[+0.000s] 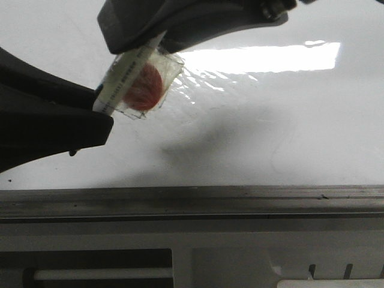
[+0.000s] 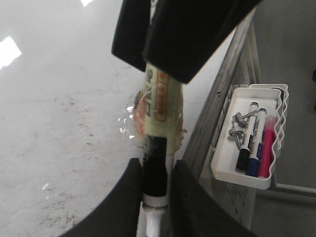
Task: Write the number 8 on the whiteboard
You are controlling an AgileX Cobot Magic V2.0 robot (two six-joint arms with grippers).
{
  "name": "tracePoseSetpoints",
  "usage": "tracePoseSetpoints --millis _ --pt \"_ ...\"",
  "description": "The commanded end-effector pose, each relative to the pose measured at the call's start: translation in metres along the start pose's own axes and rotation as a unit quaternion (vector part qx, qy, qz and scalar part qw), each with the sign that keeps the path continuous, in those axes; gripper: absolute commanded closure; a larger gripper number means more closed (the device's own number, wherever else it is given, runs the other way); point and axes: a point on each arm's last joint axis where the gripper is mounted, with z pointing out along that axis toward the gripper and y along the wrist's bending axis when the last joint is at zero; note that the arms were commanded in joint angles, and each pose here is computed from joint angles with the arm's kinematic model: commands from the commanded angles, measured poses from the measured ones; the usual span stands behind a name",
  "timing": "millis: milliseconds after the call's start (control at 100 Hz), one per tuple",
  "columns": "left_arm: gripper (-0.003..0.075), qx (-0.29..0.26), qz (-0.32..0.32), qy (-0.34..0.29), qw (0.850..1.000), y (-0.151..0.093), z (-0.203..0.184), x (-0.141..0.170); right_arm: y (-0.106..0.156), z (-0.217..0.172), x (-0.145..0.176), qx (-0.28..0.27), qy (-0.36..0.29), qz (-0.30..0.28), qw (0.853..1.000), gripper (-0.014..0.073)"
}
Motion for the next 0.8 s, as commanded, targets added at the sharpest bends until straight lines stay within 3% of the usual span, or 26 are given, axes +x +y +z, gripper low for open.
tracePoseSetpoints --millis 0,60,180,250,420,570,790 --pt "0.0741 -0.002 -0.001 -0.055 0.998 0.003 0.001 -0.017 0.001 -0.004 -0.018 0.003 -0.042 -0.001 0.999 0.0348" --pt "0.0741 -0.002 -0.001 -0.055 0.998 0.003 0.001 -0.017 0.001 -0.003 -0.017 0.0 -0.036 0.002 0.999 0.0396" --pt "0.0736 -0.002 -0.001 -0.055 0.998 0.003 0.001 -0.017 0.002 -0.002 -0.016 -0.002 -0.034 0.013 0.999 0.0574" --pt "0.0678 -0.002 -0.001 -0.055 0.998 0.003 0.001 -0.017 0.002 -0.002 -0.016 -0.002 -0.033 0.014 0.999 0.0668" --pt "0.0454 -0.002 -0.004 -0.055 0.998 0.003 0.001 -0.017 0.002 -0.002 -0.016 -0.003 -0.031 0.015 0.999 0.0664" --pt "0.0438 -0.013 -0.01 -0.06 0.998 0.005 -0.003 -0.02 0.002 -0.002 -0.016 -0.005 -0.03 0.022 0.999 0.0664" --pt "0.0438 -0.087 -0.05 -0.024 0.995 0.015 -0.04 -0.025 -0.002 -0.002 -0.018 -0.001 -0.038 0.055 0.998 0.0655"
